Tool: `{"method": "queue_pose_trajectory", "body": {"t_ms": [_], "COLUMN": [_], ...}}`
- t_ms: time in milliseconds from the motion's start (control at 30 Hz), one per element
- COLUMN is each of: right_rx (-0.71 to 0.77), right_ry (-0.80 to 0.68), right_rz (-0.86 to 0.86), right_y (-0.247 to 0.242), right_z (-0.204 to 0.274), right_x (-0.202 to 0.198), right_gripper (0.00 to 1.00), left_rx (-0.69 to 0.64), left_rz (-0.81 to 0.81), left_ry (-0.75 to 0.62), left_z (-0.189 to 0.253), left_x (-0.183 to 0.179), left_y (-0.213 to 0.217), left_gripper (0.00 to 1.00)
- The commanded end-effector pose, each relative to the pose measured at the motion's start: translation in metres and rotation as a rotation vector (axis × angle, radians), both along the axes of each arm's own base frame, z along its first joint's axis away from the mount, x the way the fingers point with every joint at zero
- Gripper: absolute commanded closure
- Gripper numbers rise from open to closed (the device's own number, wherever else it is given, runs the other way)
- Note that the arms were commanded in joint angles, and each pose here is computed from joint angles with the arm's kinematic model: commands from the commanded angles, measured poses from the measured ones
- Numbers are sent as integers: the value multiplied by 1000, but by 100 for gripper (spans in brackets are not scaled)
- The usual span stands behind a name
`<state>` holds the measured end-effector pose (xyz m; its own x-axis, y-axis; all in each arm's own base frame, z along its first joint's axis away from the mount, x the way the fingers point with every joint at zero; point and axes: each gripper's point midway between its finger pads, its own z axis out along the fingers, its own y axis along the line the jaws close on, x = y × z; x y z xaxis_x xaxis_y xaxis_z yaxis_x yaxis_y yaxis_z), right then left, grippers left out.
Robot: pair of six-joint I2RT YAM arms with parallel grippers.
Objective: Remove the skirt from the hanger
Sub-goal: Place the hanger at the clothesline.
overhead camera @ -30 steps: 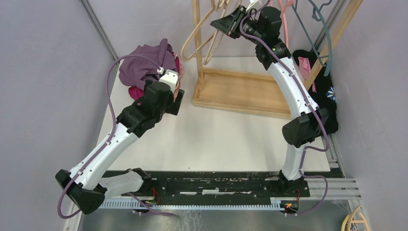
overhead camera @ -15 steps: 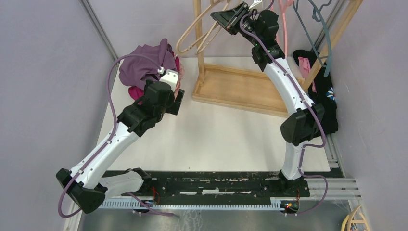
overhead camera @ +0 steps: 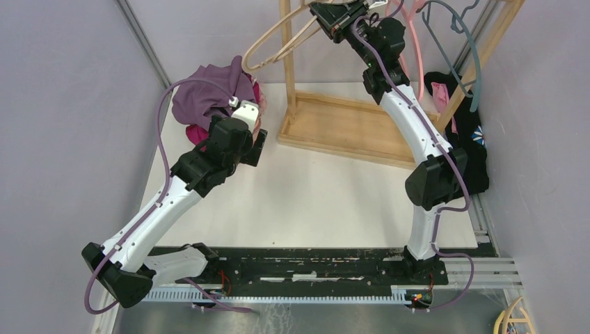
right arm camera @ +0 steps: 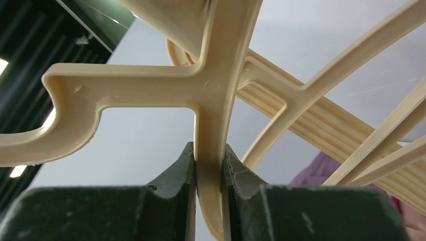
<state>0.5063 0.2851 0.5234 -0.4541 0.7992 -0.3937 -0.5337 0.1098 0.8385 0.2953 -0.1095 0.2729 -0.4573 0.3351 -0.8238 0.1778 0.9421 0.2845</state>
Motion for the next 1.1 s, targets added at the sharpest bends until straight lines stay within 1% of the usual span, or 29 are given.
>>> {"method": "queue_pose_trajectory", "body": {"t_ms": [0,233,400,467,733,900,1067], "right_rx": [199,261,334,343,381,440,467], "right_ry": [-117,-56,21,38,61,84,74], "right_rz": [18,12,3,-3,-32,-41,-38], "right_y": [-20,-26,-39,-44,-70,-85,-90], "right_z": [65,53,34,28,36,38,48], "right_x": [-18,2,20,24,30,37,43], "right_gripper": [99,99,99,99,99,99,99], "left_rx": [-25,-23,2,4,13,16,12], "left_rz": [19,32,53,54,50,53,64], "left_ry": [-46,-48,-46,-46,-37,-38,-46], "left_z": [14,14,12,13,13,16,19], "left_x": [0,-3,-4,-3,4,8,8], "left_y": [2,7,12,12,7,5,6], "left_gripper": [1,1,1,0,1,0,0]}}
